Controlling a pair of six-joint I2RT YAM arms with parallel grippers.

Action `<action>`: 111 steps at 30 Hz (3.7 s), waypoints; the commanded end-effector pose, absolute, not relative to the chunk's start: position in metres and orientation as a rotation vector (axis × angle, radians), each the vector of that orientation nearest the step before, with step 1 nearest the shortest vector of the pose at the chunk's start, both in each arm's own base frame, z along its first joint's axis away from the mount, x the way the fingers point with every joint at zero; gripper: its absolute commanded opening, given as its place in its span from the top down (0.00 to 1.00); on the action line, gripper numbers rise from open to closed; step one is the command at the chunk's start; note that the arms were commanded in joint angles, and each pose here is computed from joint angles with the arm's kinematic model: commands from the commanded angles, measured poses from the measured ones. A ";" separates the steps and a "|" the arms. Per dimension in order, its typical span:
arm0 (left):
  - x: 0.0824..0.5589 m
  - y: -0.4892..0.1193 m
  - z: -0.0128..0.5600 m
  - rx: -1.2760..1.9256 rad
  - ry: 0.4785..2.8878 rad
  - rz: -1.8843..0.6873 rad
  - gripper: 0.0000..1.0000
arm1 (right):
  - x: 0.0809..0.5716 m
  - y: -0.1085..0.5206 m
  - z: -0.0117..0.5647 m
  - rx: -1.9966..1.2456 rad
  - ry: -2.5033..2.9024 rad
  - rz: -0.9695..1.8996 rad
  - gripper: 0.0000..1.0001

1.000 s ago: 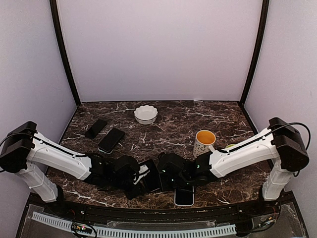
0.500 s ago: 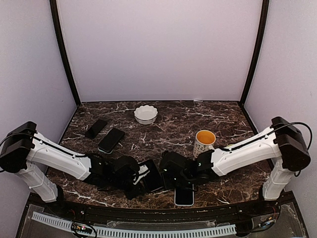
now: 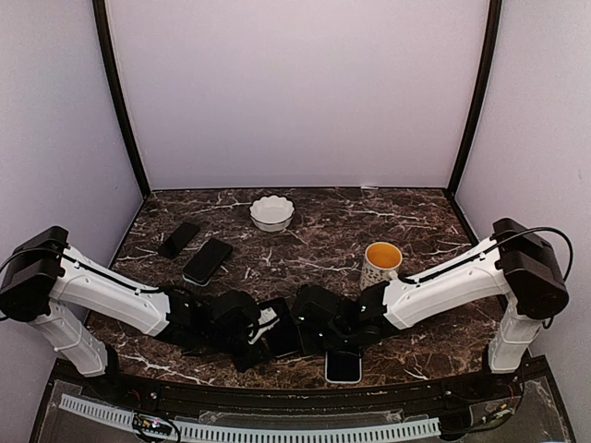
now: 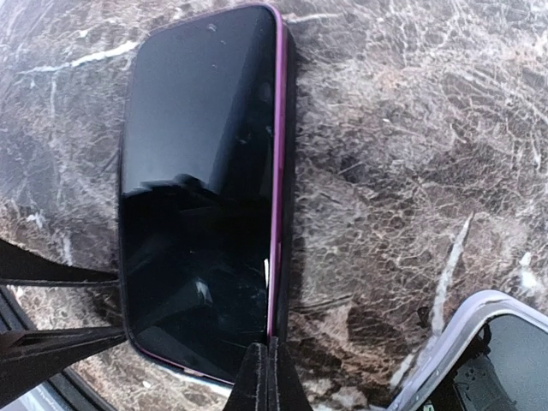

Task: Put the phone into the phone case
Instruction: Adjust the phone with the phone case, then pick up the phone with the phone case at the center of the board.

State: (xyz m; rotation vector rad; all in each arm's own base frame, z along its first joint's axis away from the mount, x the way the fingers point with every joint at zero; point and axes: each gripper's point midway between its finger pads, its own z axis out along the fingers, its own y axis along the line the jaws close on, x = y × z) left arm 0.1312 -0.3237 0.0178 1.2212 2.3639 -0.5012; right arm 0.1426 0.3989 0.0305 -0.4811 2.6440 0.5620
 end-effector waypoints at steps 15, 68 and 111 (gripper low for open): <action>0.138 -0.307 0.046 1.150 2.355 -0.435 0.76 | 0.140 0.370 0.004 -0.520 2.717 0.227 1.00; 0.318 -0.223 0.252 0.515 2.009 -0.211 0.15 | 0.148 0.440 0.010 -0.585 2.692 0.177 0.05; 0.311 -0.243 0.239 0.605 2.016 -0.321 0.15 | 0.170 0.444 0.075 -0.498 2.361 0.228 1.00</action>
